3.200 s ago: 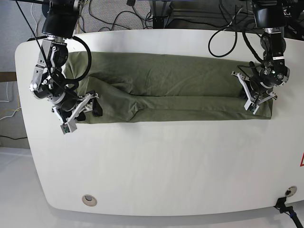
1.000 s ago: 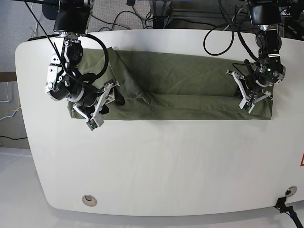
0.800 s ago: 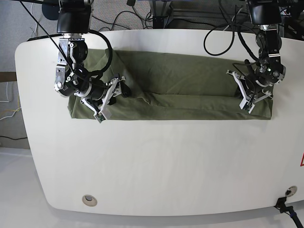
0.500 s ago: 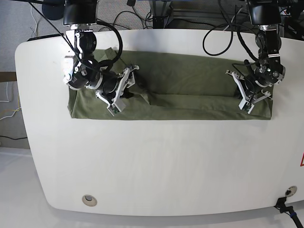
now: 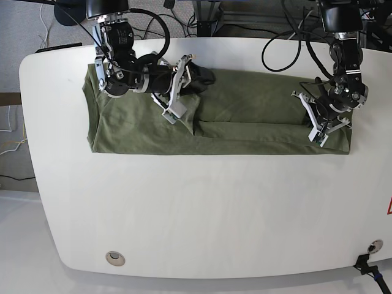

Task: Fold the T-shirt properly
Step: 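Grasp the strip end near the right gripper and fold it inward, then grasp the strip end near the left gripper and fold it inward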

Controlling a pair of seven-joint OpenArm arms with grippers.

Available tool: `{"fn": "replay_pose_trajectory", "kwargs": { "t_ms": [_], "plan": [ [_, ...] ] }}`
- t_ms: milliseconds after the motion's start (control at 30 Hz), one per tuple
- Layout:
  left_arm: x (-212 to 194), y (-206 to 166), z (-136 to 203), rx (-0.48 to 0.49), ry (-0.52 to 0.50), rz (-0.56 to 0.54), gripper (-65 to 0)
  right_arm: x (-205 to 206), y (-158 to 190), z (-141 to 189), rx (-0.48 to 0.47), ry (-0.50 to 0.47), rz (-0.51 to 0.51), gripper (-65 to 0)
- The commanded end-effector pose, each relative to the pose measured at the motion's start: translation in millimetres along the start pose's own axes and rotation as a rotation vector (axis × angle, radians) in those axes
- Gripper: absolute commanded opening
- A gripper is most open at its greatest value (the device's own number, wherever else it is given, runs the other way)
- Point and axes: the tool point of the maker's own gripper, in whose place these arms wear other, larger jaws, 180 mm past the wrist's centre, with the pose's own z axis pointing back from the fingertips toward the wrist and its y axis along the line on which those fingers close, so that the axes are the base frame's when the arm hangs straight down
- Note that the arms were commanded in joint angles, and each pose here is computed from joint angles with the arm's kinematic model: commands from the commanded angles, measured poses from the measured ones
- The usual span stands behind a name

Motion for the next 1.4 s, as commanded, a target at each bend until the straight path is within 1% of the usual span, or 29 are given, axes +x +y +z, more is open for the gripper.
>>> {"fn": "replay_pose_trajectory", "kwargs": {
  "t_ms": [0,67,133,233,267,300,333,367,400,500,600,667,733,800,833,867,933,967,1000,1067,1167,1267,1367],
  "plan": [
    [16,9,6,0.022,-0.05,-0.013,-65.0,27,6,12,-0.002,-0.084,0.063,-43.4],
    [19,10,7,0.026,-0.059,-0.014,-65.0,41,-9,29,-0.059,-0.122,0.081,-43.8],
    [32,14,15,0.045,-0.101,-0.028,-65.0,60,-27,44,-0.124,-0.155,0.104,-44.0],
    [52,16,25,0.065,-0.184,-0.047,-65.0,71,-54,59,-0.254,-0.131,0.158,-44.5],
    [54,15,27,0.066,-0.191,-0.053,-65.0,73,-61,62,-0.292,-0.118,0.174,-46.6],
    [57,15,29,0.069,-0.198,-0.058,-65.0,74,-67,64,-0.329,-0.111,0.187,-50.8],
    [59,14,31,0.071,-0.205,-0.065,-65.0,74,-72,66,-0.361,-0.112,0.198,-56.7],
    [62,14,34,0.074,-0.213,-0.072,-65.0,73,-77,68,-0.392,-0.11,0.207,-64.0],
    [62,13,35,0.075,-0.216,-0.077,-65.0,71,-84,70,-0.429,-0.096,0.217,-65.0],
    [53,9,36,0.069,-0.202,-0.073,-65.0,55,-100,74,-0.526,-0.029,0.24,-65.0],
    [38,20,42,0.105,-0.189,-0.012,-65.0,45,-107,75,-0.577,-0.036,0.256,-65.0],
    [24,38,50,0.157,-0.177,0.043,-65.0,30,-118,71,-0.588,-0.012,0.232,-65.0],
    [14,44,52,0.168,-0.159,0.063,-65.0,15,-128,65,-0.578,0.007,0.189,-65.0],
    [7,46,50,0.171,-0.144,0.074,-64.3,6,-133,58,-0.561,-0.013,0.157,-65.0],
    [5,51,52,0.183,-0.141,0.085,-55.9,1,-137,55,-0.556,-0.014,0.141,-65.0],
    [3,56,55,0.199,-0.142,0.097,-45.8,-5,-140,53,-0.55,-0.012,0.123,-65.0],
    [-9,70,64,0.239,-0.111,0.136,-26.9,-12,-144,50,-0.546,0.0,0.099,-65.0],
    [-14,78,68,0.259,-0.091,0.154,-20.0,-14,-145,49,-0.543,0.002,0.094,-65.0],
    [-16,86,72,0.278,-0.076,0.175,-15.8,-13,-145,49,-0.542,-0.006,0.095,-65.0],
    [-20,100,79,0.3,-0.07,0.24,-13.5,-12,-145,48,-0.541,-0.015,0.097,-65.0],
    [-35,117,79,0.297,-0.062,0.36,-13.5,-10,-145,49,-0.543,-0.017,0.1,-65.0],
    [-49,129,73,0.287,-0.029,0.404,-13.1,-9,-145,49,-0.543,-0.017,0.102,-65.0],
    [-58,124,60,0.237,-0.026,0.468,-13.1,-10,-146,49,-0.547,-0.013,0.105,-65.0]
  ]
}}
